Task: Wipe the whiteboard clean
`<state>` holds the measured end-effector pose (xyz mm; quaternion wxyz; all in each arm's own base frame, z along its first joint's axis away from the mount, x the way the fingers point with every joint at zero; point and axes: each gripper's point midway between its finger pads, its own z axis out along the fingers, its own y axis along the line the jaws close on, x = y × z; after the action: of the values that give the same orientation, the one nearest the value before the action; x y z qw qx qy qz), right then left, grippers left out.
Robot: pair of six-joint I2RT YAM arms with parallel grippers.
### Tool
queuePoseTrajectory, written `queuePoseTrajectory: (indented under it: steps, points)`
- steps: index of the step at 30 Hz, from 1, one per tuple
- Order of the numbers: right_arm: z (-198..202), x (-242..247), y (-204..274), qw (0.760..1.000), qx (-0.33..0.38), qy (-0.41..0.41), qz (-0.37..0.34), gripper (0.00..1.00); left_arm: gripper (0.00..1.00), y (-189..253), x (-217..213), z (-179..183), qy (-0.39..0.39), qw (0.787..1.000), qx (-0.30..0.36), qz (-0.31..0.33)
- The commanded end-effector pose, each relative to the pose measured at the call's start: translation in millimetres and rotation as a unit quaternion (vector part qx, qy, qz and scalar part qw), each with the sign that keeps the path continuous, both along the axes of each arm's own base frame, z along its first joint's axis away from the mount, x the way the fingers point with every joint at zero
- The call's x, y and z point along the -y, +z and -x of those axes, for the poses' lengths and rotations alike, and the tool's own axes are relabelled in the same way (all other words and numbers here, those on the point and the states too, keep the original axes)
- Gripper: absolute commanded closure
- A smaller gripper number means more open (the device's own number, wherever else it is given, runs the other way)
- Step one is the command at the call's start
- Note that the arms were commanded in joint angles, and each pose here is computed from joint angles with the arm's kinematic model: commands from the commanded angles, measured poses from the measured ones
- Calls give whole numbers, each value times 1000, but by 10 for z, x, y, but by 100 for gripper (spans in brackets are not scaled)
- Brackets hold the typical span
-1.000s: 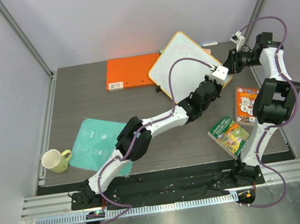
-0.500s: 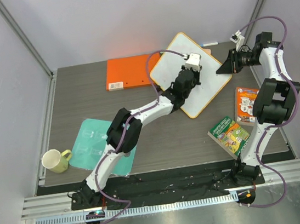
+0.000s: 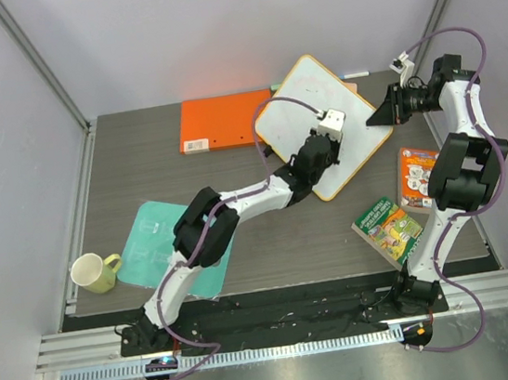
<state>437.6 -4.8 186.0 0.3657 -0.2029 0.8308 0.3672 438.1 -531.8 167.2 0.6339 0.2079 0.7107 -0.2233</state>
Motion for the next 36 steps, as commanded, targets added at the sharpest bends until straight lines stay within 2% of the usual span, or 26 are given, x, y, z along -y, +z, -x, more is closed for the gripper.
queuePoseTrajectory:
  steps: [1, 4, 10, 13, 16, 17, 22, 28, 36]
  points:
    - [26, -165, 94, 997, 46, 44, 43, 99, 100, -590, -23, 593, -45, 995, -76, -49]
    - [28, -169, 104, 997, 47, 44, 41, 99, 100, -802, -70, 796, -59, 990, -109, -71]
    - [27, -161, 130, 997, 50, 42, 43, 99, 100, -974, -36, 1045, -64, 986, -105, -110]
    - [33, -163, 127, 997, 50, 43, 46, 99, 100, -957, -43, 933, -41, 988, -96, -115]
    - [31, -160, 119, 997, 49, 42, 44, 99, 100, -765, -68, 665, -18, 991, -79, -107]
    - [31, -162, 121, 997, 49, 43, 43, 99, 100, -594, -17, 568, -14, 993, -70, -92]
    - [29, -157, 121, 997, 49, 42, 45, 99, 100, -387, -113, 94, 4, 995, -79, -54]
    - [20, -159, 121, 997, 48, 41, 42, 99, 100, -107, -114, -183, 11, 998, -53, -32]
    - [41, -164, 91, 997, 46, 43, 42, 99, 100, -394, -583, -347, 60, 990, -124, 14]
